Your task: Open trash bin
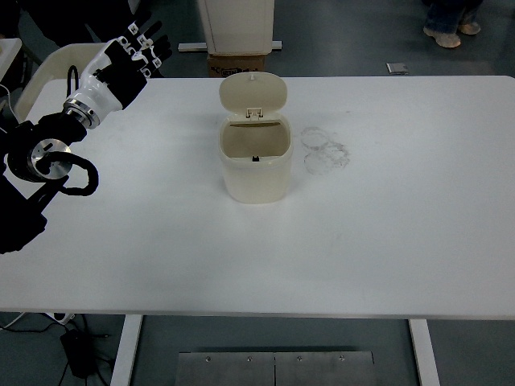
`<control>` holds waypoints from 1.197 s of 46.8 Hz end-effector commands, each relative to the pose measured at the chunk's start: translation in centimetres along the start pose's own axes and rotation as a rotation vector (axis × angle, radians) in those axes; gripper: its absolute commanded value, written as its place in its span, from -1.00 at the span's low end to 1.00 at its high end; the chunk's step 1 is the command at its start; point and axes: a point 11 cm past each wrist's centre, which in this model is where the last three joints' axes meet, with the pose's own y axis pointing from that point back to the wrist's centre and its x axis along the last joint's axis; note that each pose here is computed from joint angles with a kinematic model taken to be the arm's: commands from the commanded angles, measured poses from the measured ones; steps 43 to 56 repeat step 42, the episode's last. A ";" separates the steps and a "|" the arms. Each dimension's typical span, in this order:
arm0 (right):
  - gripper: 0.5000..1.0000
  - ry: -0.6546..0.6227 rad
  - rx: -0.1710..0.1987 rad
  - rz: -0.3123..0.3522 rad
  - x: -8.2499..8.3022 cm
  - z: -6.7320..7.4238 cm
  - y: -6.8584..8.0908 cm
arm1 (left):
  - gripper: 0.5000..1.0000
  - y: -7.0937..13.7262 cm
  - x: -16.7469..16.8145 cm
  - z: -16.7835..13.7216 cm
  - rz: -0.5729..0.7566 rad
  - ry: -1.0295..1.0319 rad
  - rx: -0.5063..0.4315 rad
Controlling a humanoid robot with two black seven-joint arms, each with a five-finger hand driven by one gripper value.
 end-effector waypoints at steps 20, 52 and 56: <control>0.97 0.000 0.000 0.000 0.0 0.0 0.0 | 1.00 0.5 2.6 -5.4 0.135 0.285 -0.024; 0.97 0.000 0.001 -0.016 -0.4 -0.3 0.0 | 1.00 1.0 3.4 -7.2 0.164 0.315 -0.022; 0.97 0.000 0.001 -0.016 -0.4 -0.3 0.0 | 1.00 1.0 3.4 -7.2 0.164 0.315 -0.022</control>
